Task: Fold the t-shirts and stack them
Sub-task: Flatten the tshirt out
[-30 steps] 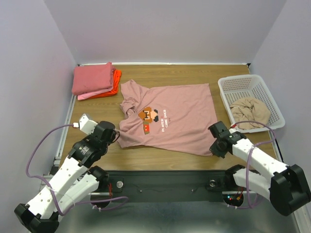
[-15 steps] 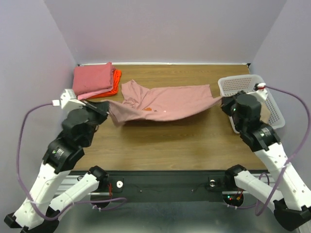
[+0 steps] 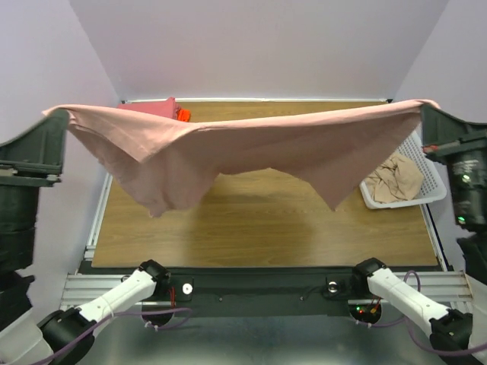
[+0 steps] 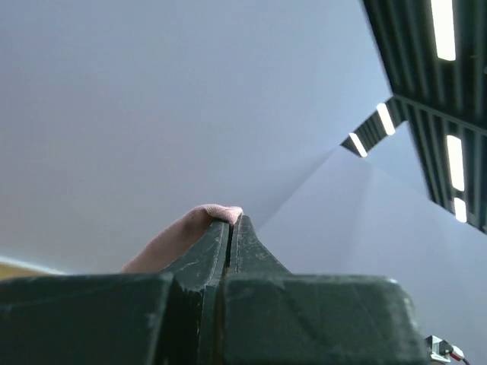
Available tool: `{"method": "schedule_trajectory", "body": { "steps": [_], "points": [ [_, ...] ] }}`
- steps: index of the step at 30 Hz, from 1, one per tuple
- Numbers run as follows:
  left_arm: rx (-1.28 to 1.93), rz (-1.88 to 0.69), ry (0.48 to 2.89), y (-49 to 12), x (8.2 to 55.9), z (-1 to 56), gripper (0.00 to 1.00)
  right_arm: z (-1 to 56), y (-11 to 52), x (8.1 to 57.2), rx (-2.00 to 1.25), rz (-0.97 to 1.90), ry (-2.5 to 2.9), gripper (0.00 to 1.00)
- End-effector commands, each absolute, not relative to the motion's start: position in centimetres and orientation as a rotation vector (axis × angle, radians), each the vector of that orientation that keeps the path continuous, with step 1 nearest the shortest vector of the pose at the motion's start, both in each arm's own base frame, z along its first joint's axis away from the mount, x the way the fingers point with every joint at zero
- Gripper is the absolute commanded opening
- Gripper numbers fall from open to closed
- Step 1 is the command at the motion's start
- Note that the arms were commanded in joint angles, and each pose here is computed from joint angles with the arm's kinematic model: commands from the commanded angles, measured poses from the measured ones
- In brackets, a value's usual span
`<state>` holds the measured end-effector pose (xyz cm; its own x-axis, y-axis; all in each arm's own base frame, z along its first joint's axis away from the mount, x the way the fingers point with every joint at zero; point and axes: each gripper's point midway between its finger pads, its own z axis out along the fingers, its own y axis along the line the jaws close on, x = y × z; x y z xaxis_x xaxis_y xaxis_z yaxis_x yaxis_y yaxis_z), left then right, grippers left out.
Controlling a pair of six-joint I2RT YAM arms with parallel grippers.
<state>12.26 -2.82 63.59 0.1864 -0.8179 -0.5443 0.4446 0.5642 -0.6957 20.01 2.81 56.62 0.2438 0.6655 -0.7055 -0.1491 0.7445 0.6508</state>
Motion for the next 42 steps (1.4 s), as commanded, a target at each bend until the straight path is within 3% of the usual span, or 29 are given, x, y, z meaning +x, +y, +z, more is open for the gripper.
{"method": "schedule_trajectory", "body": {
  "steps": [1, 10, 15, 20, 23, 28, 33, 35, 38, 39, 42],
  "points": [
    [-0.272, -0.959, 0.904, -2.3, 8.2, 69.4, 0.0, 61.9, 2.4, 15.1, 0.392, 0.683, 1.058, 0.0],
    [-0.222, -0.995, 0.748, 1.0, 1.8, 72.4, 0.0, 65.0, 2.4, 9.5, 0.297, 0.827, 0.952, 0.0],
    [-0.223, -0.961, 0.818, -0.4, 4.4, 71.5, 0.0, 63.9, 2.7, 10.7, 0.318, 0.813, 0.991, 0.0],
    [-0.337, -0.788, 0.966, -2.0, 12.3, 67.9, 0.0, 58.7, 3.3, 16.5, 0.413, 0.693, 1.138, 0.0],
    [-0.49, -0.549, 1.124, -2.1, 19.3, 63.1, 0.0, 54.8, 3.2, 20.7, 0.501, 0.577, 1.235, 0.0],
    [-0.493, -0.289, 1.427, -7.6, 30.7, 49.7, 0.0, 44.4, 4.0, 29.3, 0.624, 0.338, 1.408, 0.0],
    [-0.466, -0.26, 1.639, -10.5, 40.4, 37.7, 0.0, 33.7, 4.4, 35.6, 0.692, 0.091, 1.559, 0.0],
    [-0.46, -0.221, 1.829, -10.6, 46.5, 29.0, 0.0, 28.6, 4.7, 39.1, 0.679, 0.04, 1.663, 0.0],
    [-0.452, -0.16, 1.907, -10.8, 50.5, 26.2, 0.0, 23.1, 3.7, 43.7, 0.71, -0.013, 1.773, 0.0],
    [-0.446, -0.107, 1.978, -11.0, 52.2, 22.5, 0.0, 22.0, 3.8, 44.7, 0.705, -0.005, 1.8, 0.0],
    [-0.417, -0.071, 2.015, -11.3, 55.2, 20.5, 0.0, 20.1, 3.5, 47.7, 0.679, -0.049, 1.836, 0.0]
  ]
}}
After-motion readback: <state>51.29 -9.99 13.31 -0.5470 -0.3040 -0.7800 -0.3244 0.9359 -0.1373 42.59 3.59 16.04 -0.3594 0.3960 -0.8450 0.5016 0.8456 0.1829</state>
